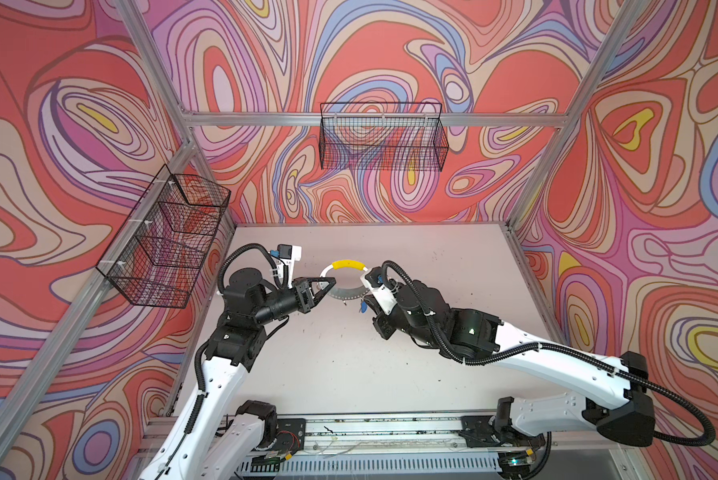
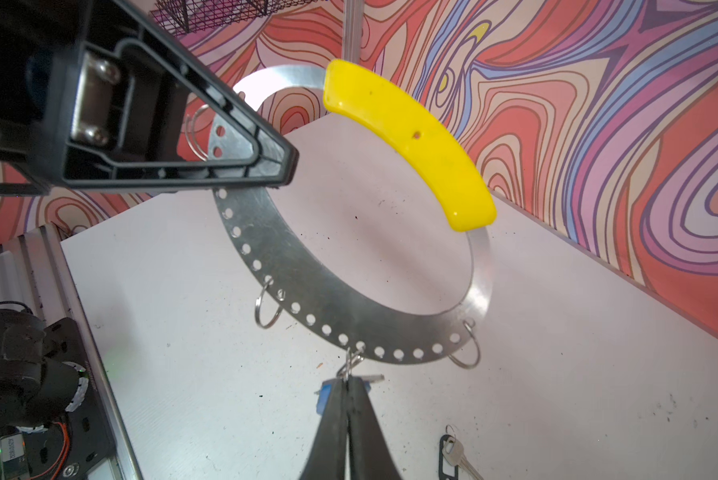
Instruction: Put the keys on the keyring
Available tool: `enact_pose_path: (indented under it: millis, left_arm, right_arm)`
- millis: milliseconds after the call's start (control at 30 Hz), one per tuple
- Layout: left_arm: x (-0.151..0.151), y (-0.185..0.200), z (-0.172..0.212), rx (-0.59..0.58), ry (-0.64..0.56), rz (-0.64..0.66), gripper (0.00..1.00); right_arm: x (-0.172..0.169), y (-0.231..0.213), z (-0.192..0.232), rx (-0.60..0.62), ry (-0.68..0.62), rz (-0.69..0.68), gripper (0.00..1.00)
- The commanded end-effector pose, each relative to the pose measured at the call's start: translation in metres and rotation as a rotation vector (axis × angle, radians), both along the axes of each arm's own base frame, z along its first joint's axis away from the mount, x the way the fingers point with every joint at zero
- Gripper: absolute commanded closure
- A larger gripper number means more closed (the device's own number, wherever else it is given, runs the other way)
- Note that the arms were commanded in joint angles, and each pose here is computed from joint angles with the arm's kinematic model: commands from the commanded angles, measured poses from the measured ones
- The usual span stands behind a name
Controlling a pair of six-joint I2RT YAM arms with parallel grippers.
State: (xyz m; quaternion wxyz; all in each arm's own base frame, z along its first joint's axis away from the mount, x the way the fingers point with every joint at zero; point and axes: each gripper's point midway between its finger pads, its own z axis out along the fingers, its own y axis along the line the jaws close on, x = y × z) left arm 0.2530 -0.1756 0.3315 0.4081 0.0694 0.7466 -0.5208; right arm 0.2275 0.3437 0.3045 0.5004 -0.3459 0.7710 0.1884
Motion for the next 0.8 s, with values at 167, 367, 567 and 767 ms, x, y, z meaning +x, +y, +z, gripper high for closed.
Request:
enact_pose_path:
  millis: [167,367,567,767]
  left_arm:
    - [-0.004,-0.002,0.021,-0.023,-0.043,-0.012,1.0]
    - [-0.006,-0.002,0.026,-0.026,-0.046,-0.015,1.0]
    - [-0.007,-0.002,0.028,-0.026,-0.047,-0.014,1.0]
    - [-0.006,-0.002,0.028,-0.027,-0.043,-0.013,1.0]
  right_arm:
    - [0.003,-0.018,-0.007,-0.045,-0.002,-0.075,1.0]
    - [0.005,-0.005,-0.001,-0.018,-0.026,-0.041,1.0]
    - [0.004,0.005,-0.002,-0.008,-0.026,-0.012,1.0]
    - [0.001,0.005,0.004,0.009,-0.032,-0.003,1.0]
